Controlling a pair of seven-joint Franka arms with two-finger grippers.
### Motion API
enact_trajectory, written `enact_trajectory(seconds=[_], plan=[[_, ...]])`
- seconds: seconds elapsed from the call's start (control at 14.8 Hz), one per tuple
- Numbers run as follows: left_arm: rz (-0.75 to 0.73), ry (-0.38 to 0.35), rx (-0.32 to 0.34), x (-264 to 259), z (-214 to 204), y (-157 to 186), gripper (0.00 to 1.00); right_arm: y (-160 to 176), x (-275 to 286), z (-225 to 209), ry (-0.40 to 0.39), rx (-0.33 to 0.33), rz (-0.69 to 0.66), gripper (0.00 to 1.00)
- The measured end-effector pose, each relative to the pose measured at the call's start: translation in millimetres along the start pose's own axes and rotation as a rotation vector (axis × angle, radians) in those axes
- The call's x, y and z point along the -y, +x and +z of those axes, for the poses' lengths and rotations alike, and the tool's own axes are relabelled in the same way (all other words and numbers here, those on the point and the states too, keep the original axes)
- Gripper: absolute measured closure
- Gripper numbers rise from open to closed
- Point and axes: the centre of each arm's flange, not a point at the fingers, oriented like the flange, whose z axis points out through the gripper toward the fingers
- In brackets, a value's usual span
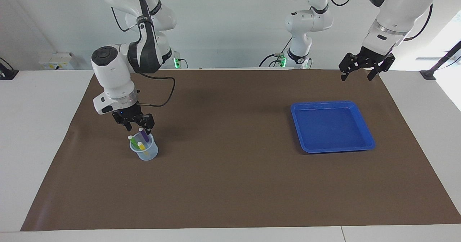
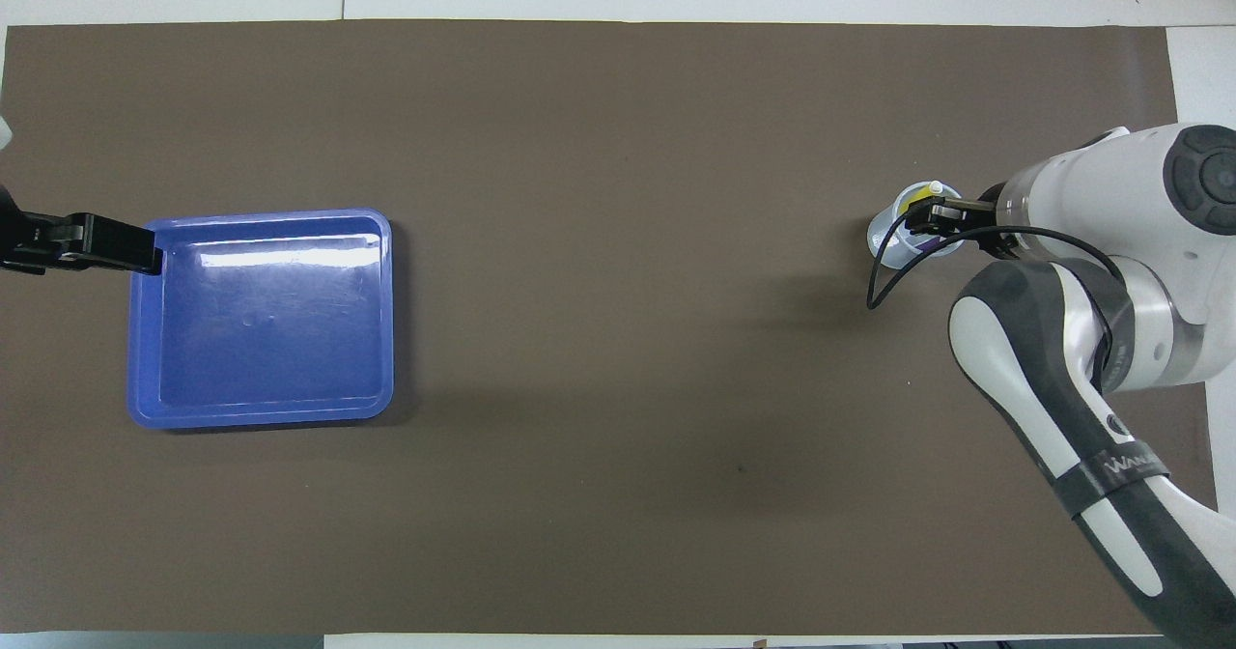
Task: Right arm passes pens to left for tray arrangement
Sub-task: 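Reach the right gripper to the white cup and grasp the purple pen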
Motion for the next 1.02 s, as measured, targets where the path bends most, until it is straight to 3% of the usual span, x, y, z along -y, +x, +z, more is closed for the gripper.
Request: enact_trajectory(seconds=[0.2,0.54,0.61,1.02], plan=[[-0.001,0.0,0.0,0.5,0.0,0.0,0.0,-3.4,-0.7,5.6,0.001,-0.001,-0.001,0.24],[-0.004,0.0,-0.002,1.9,-0.7,-0.1,0.0,-4.6,2.8,3.9,0.002,-0.002,-0.007,0.78],[-0.003,0.0,-0.003,1.7,-1.1,-0.2,0.0,-4.8,3.7,3.2,0.003,-0.003,-0.008,0.82],[0.001,0.0,-0.01,-0.5,-2.5,0.0,0.0,2.2,10.3,-41.0,0.003,-0.003,-0.016,0.82]])
